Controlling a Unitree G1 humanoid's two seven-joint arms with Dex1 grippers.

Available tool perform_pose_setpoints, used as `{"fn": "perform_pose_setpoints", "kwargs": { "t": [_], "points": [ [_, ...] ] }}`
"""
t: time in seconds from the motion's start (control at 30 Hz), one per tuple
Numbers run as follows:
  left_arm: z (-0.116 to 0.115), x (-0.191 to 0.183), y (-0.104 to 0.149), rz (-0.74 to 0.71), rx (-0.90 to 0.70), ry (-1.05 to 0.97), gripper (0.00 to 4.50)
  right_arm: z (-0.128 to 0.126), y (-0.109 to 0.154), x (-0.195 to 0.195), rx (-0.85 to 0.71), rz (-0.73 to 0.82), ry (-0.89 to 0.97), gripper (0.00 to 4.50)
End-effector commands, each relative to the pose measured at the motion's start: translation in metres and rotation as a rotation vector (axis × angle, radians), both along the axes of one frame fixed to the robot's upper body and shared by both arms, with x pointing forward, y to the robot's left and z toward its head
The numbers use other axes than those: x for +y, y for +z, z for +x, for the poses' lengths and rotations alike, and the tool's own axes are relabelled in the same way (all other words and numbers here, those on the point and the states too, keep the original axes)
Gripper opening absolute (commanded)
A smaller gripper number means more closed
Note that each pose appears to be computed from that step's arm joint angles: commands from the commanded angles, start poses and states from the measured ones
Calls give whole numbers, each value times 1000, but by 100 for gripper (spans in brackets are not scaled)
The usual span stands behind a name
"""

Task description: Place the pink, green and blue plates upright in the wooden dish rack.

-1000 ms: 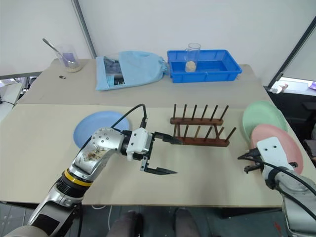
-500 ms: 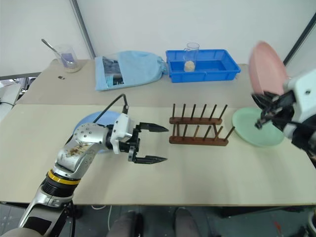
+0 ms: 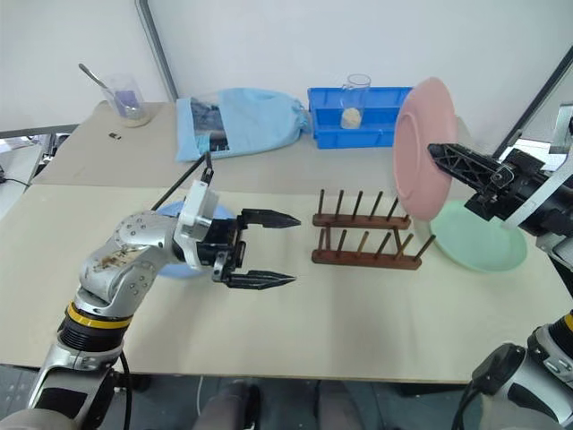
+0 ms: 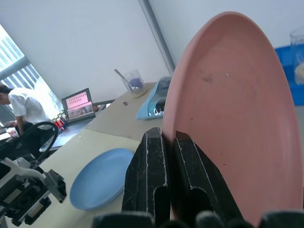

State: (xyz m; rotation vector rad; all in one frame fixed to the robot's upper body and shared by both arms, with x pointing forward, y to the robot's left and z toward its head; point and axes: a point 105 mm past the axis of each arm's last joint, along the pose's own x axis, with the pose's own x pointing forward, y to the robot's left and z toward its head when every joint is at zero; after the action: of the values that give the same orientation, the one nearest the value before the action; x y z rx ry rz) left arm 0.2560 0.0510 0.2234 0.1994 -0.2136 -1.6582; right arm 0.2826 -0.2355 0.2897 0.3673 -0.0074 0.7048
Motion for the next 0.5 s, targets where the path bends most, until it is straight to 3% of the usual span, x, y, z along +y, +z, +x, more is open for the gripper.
{"fn": "perform_pose_setpoints", "kwargs": {
  "t": [0.03, 0.5],
  "points": [
    [-8, 3, 14, 1, -53, -41, 450, -4, 6, -8, -7, 27, -5, 5],
    [-10, 4, 25, 17, -96, -47, 450, 16, -20, -30, 129, 118, -67, 5]
  ]
}}
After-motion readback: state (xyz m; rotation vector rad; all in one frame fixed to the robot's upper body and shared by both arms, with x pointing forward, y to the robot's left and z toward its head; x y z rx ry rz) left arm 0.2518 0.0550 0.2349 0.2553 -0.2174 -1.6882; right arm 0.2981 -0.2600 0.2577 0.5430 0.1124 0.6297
